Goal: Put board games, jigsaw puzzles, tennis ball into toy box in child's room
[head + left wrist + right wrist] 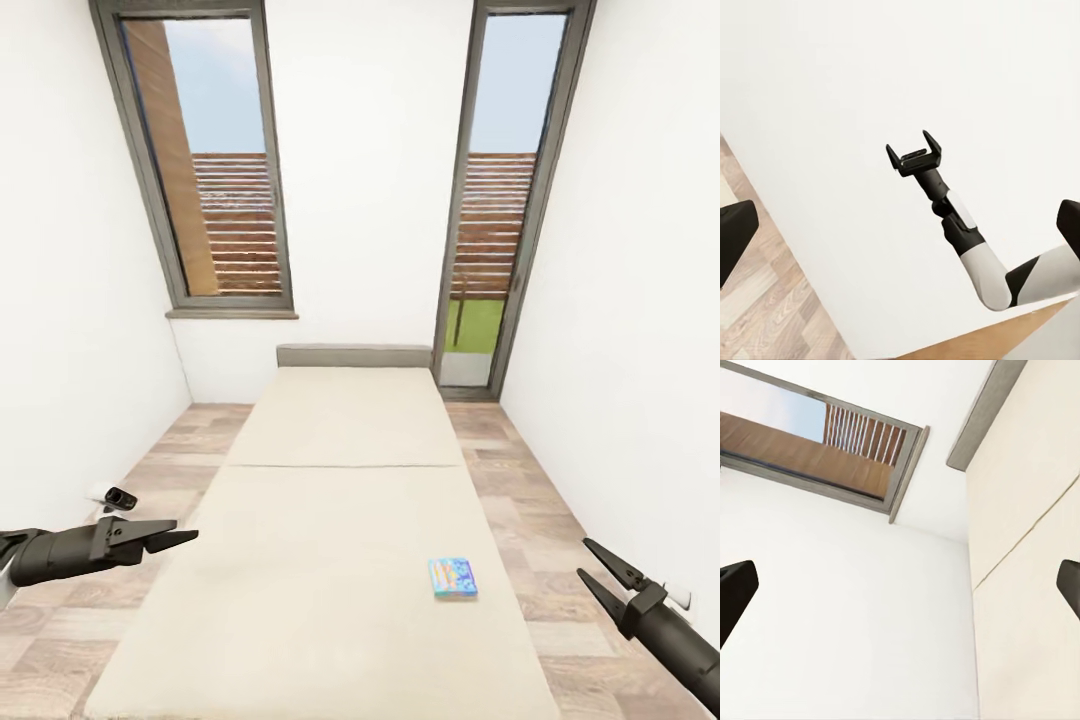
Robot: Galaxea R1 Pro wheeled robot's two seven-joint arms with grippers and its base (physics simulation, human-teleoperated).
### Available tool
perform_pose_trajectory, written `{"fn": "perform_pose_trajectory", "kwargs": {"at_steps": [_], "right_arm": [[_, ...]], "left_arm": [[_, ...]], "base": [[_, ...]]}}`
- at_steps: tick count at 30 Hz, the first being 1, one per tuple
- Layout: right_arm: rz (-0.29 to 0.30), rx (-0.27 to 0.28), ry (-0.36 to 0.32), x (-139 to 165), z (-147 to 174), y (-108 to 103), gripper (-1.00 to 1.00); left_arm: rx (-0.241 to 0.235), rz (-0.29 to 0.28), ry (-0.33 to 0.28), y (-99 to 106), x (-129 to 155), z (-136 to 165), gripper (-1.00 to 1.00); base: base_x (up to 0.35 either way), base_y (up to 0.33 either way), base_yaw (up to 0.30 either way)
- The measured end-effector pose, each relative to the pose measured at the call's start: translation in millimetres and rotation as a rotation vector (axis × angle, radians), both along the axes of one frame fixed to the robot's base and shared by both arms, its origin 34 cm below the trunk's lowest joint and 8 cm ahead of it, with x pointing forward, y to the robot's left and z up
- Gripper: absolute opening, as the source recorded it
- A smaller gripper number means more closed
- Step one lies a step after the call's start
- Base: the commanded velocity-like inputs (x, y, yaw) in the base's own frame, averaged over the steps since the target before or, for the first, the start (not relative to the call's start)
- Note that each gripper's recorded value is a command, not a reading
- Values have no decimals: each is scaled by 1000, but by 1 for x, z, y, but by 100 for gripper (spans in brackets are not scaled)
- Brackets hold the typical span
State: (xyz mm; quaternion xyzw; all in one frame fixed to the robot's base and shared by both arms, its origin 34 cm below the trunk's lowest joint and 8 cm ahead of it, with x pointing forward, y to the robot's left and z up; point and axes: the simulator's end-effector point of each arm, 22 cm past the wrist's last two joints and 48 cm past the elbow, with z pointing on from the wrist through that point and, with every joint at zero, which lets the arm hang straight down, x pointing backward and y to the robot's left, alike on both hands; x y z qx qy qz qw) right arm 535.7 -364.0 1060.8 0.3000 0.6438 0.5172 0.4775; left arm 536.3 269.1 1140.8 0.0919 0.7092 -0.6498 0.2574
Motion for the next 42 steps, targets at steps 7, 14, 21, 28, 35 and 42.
{"fn": "perform_pose_trajectory", "kwargs": {"at_steps": [7, 14, 21, 28, 35, 42], "right_arm": [[-1, -1, 0, 0, 0, 0, 100], [-2, -1, 1, 0, 0, -1, 100], [-2, 1, 2, 0, -1, -1, 100], [-3, 2, 3, 0, -1, -1, 100], [-3, 3, 4, -1, -2, -1, 100], [-2, 4, 5, 0, -2, -1, 100]], "left_arm": [[-2, -1, 0, -1, 0, 0, 100], [-3, -2, 0, -2, 0, 0, 100], [-3, -2, 0, -2, 0, 0, 100], [-3, -2, 0, -2, 0, 0, 100], [-2, -2, 0, -1, 0, 0, 100], [-2, -2, 0, -1, 0, 0, 100]], "base": [[19, -1, 139], [3, 0, 47], [63, 0, 215], [32, 0, 100], [172, -1, 11], [67, -6, -63]]}}
